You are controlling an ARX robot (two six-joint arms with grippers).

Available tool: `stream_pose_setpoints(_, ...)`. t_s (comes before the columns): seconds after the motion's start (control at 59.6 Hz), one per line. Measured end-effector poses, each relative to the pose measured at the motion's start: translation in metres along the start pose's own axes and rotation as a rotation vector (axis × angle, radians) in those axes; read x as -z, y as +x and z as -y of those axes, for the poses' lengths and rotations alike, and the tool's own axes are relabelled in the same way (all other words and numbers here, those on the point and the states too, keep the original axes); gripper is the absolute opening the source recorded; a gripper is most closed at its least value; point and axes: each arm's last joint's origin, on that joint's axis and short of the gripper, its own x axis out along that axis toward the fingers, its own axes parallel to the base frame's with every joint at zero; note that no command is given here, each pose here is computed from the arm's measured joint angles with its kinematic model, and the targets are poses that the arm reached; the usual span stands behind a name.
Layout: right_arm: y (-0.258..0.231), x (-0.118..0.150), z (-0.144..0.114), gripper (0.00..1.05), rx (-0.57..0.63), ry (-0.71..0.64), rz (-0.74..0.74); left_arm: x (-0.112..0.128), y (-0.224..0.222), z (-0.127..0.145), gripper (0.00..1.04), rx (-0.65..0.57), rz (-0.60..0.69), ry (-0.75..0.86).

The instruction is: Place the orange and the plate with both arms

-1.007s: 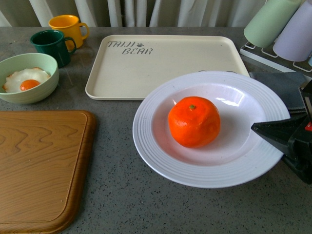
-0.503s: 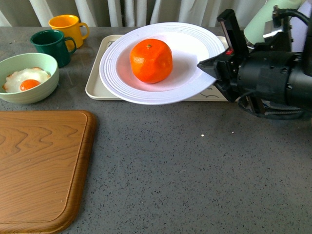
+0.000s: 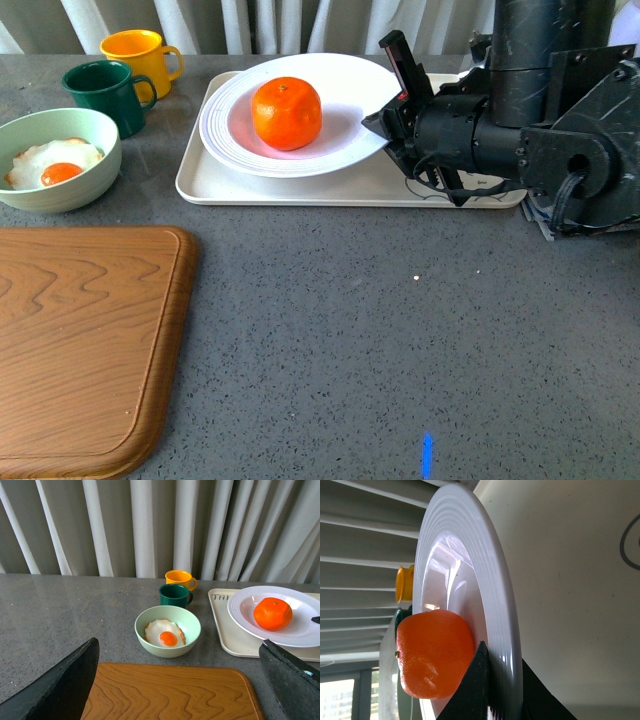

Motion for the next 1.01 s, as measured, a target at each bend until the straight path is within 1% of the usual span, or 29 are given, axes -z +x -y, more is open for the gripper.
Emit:
stream_pose_setpoints(0.101, 0.009, -0.006, -0.001, 0.03, -0.008, 0.004, -0.002, 0.000, 0.000, 0.000, 0.96, 0.000, 0.000, 0.000)
stream_pose_setpoints(0.201, 0.017, -0.010, 0.005, 0.03, 0.010, 0.009, -0.003, 0.000, 0.000, 0.000, 0.96, 0.000, 0.000, 0.000)
stream_pose_setpoints(0.369, 0.020, -0.014, 0.009, 0.04, 0.019, 0.012, -0.008, 0.000, 0.000, 0.000, 0.96, 0.000, 0.000, 0.000)
stream_pose_setpoints(0.42, 0.020, -0.015, 0.009, 0.13, 0.020, 0.010, -0.009, 0.000, 0.000, 0.000, 0.96, 0.000, 0.000, 0.000)
stream_pose_setpoints(0.537, 0.019, -0.015, 0.009, 0.28, 0.020, 0.010, -0.008, 0.000, 0.000, 0.000, 0.96, 0.000, 0.000, 0.000)
stream_pose_setpoints(0.621, 0.018, -0.015, 0.011, 0.43, 0.024, 0.002, -0.009, 0.000, 0.000, 0.000, 0.96, 0.000, 0.000, 0.000)
stream_pose_setpoints(0.654, 0.018, -0.015, 0.011, 0.46, 0.026, -0.002, -0.009, 0.000, 0.000, 0.000, 0.96, 0.000, 0.000, 0.000)
stream_pose_setpoints(0.755, 0.016, -0.014, 0.012, 0.62, 0.030, -0.017, -0.012, 0.000, 0.000, 0.000, 0.96, 0.000, 0.000, 0.000)
stream_pose_setpoints(0.856, 0.008, -0.013, 0.011, 0.83, 0.040, -0.036, -0.016, 0.000, 0.000, 0.000, 0.96, 0.000, 0.000, 0.000)
stream_pose_setpoints(0.889, 0.006, -0.013, 0.010, 0.88, 0.041, -0.043, -0.017, 0.000, 0.000, 0.000, 0.96, 0.000, 0.000, 0.000)
stream_pose_setpoints(0.973, -0.003, -0.014, 0.004, 0.97, 0.043, -0.061, -0.018, 0.000, 0.000, 0.000, 0.96, 0.000, 0.000, 0.000)
stream_pose_setpoints(1.007, -0.008, -0.014, 0.001, 0.96, 0.038, -0.072, -0.020, 0.000, 0.000, 0.000, 0.96, 0.000, 0.000, 0.000)
